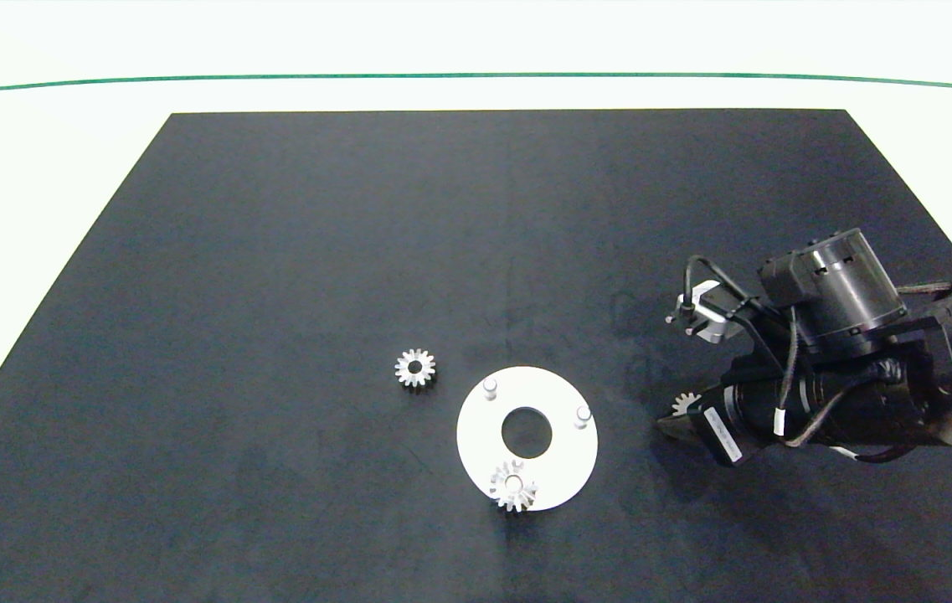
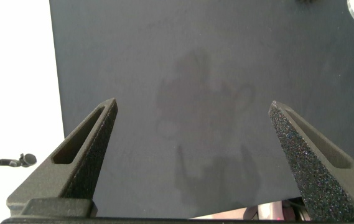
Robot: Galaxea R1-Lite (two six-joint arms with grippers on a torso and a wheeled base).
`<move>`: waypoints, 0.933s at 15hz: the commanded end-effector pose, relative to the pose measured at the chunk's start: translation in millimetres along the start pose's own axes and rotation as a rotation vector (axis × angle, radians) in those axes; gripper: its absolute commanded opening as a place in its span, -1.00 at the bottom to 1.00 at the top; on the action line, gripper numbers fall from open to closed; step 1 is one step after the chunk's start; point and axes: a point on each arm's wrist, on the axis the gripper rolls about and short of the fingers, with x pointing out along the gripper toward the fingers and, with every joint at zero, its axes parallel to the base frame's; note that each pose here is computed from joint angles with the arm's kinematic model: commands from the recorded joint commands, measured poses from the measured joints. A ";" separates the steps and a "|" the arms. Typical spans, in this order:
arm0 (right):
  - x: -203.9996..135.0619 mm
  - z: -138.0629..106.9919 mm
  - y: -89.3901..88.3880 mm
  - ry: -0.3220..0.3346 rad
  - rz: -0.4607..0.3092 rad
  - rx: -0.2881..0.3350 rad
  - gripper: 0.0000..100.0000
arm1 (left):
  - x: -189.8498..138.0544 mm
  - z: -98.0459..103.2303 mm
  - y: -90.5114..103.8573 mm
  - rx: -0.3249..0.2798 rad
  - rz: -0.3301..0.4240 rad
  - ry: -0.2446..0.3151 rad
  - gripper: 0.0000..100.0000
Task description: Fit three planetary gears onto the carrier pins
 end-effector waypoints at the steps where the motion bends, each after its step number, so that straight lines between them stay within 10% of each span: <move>1: 1.8 -0.6 0.8 0.008 0.001 -0.004 0.14 | 0.6 0.2 0.1 0.002 -0.001 0.002 1.00; 14: 2.6 -3.0 1.6 0.020 0.003 -0.008 -0.40 | -0.1 1.5 0.5 0.001 0.001 -0.005 1.00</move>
